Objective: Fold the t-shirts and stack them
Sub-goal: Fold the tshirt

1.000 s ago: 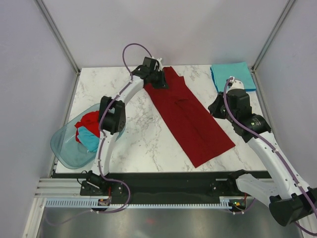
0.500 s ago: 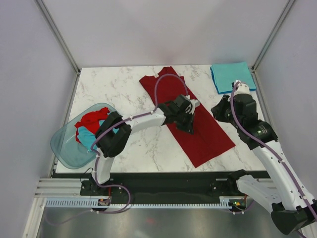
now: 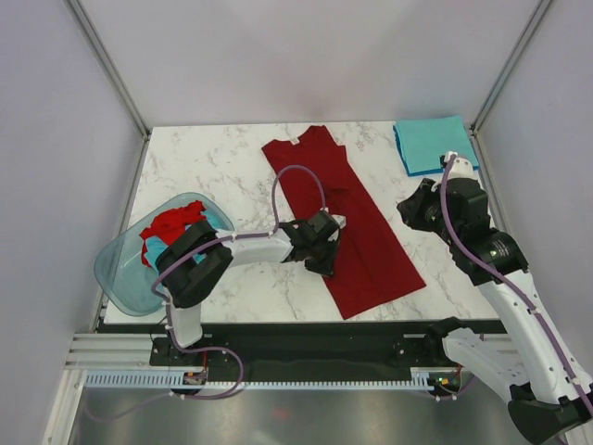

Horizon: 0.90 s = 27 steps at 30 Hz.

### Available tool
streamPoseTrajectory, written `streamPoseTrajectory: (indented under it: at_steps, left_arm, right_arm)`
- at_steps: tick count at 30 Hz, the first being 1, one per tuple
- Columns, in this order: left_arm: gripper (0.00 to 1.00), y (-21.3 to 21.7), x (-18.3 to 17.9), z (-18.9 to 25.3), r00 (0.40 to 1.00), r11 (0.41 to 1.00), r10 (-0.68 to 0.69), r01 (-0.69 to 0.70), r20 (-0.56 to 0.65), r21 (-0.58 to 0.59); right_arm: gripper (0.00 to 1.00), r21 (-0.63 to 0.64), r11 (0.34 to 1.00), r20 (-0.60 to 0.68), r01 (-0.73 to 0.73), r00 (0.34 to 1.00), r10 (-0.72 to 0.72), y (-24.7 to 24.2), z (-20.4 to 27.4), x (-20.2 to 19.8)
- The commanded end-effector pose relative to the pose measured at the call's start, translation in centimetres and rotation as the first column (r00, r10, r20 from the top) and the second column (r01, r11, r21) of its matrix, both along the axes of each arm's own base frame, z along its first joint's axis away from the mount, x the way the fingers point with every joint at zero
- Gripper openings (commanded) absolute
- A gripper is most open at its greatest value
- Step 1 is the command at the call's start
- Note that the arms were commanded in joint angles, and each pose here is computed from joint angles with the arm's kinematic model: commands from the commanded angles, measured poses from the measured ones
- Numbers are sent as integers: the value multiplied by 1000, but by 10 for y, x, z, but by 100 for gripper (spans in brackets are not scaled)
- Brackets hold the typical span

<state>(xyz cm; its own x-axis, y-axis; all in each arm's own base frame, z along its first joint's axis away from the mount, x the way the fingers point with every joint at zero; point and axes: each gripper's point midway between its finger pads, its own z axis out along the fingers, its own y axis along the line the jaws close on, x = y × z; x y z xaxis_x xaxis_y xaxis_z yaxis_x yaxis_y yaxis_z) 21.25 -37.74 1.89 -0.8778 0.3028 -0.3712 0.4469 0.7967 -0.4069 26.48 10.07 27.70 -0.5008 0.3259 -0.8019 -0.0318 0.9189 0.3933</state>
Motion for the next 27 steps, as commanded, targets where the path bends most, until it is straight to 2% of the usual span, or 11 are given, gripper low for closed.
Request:
streamPoseTrajectory:
  at_steps: [1, 6, 10, 14, 18, 19, 21, 22, 24, 26, 27]
  left_arm:
    - [2, 51, -8, -18, 996, 986, 84, -88, 33, 142]
    - [2, 98, -24, -22, 989, 965, 142, -149, 46, 215]
    - [2, 145, -34, -23, 977, 942, 208, -214, 48, 258]
    - [2, 171, -17, -9, 949, 925, 307, -316, 75, 212]
    - [2, 186, 6, 7, 912, 899, 396, -408, 102, 161]
    - [7, 190, -1, 12, 949, 931, 301, -313, 90, 188]
    - [10, 178, 9, 35, 953, 947, 285, -297, 106, 121]
    - [14, 175, 15, 42, 952, 950, 286, -296, 105, 94]
    - [16, 158, 29, 63, 960, 964, 262, -265, 98, 20]
    - [17, 157, 46, 73, 958, 964, 263, -265, 114, 1]
    - [17, 152, 59, 83, 955, 964, 265, -265, 135, -18]
  right_arm:
    - [23, 34, 999, 26, -9, 1000, 8, 3, 13, -3]
    - [24, 44, 998, -11, -36, 999, 37, 10, -2, -1]
    - [25, 46, 994, -105, -95, 989, 99, 23, -46, -1]
    - [29, 87, 979, -221, -185, 955, 200, 43, -91, -6]
    - [30, 102, 975, -293, -197, 931, 219, 49, -132, -7]
    - [30, 98, 977, -302, -189, 930, 210, 48, -139, -5]
    - [30, 89, 982, -283, -165, 941, 184, 51, -144, 15]
    - [30, 95, 982, -226, -162, 957, 180, 55, -131, 32]
    - [30, 87, 986, -204, -140, 967, 155, 61, -127, 60]
    - [33, 71, 991, -190, -115, 974, 126, 65, -133, 89]
    - [34, 72, 991, -153, -112, 981, 122, 70, -119, 107]
